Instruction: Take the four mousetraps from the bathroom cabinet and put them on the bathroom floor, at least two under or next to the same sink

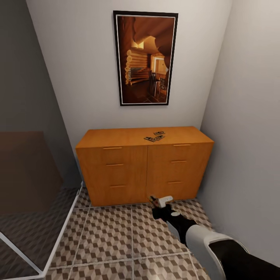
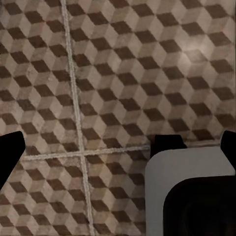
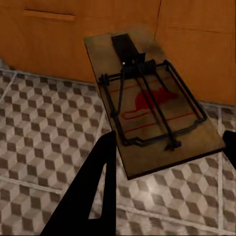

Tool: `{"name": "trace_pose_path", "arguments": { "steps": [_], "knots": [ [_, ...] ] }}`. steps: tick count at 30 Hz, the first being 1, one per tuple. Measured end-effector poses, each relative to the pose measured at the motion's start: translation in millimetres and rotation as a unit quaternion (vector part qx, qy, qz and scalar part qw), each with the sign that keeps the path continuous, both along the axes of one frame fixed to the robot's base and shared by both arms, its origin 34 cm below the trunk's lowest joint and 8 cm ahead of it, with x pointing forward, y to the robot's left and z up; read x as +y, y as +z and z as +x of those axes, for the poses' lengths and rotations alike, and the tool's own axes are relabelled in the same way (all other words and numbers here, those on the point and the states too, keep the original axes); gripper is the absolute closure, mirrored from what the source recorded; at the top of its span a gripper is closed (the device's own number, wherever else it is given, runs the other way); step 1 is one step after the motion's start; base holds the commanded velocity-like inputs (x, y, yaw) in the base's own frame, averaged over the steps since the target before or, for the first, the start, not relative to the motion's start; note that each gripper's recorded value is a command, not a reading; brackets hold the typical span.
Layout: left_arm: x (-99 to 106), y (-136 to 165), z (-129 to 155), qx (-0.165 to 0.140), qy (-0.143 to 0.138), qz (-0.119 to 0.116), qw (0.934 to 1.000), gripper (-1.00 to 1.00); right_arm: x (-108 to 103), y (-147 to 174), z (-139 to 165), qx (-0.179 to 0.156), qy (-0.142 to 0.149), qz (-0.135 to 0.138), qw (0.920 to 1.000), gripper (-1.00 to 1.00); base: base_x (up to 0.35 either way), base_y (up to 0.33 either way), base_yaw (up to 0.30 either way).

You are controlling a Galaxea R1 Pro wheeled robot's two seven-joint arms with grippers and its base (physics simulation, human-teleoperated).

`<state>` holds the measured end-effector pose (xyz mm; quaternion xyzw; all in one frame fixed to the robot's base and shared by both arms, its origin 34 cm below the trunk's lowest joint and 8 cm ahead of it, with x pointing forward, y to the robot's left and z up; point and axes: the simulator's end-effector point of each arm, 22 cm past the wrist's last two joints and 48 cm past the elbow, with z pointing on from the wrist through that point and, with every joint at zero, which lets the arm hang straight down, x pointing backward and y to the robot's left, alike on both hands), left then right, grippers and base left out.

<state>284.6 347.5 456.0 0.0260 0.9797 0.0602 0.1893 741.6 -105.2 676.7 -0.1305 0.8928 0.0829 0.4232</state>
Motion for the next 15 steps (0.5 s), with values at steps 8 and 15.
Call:
{"name": "trace_pose_path", "arguments": {
  "steps": [8, 15],
  "knots": [
    [-5, 3, 16, -0.018, -0.001, -0.003, 0.9998, -1.00, -119, -86, -97, -0.009, -0.041, -0.040, 0.9983, 1.00, 0.000, 0.000, 0.000],
    [-6, 3, 17, -0.019, -0.001, -0.004, 0.9998, -1.00, -162, -126, -179, -0.001, -0.034, -0.054, 0.9980, 1.00, 0.000, 0.000, 0.000]
  ]
}}
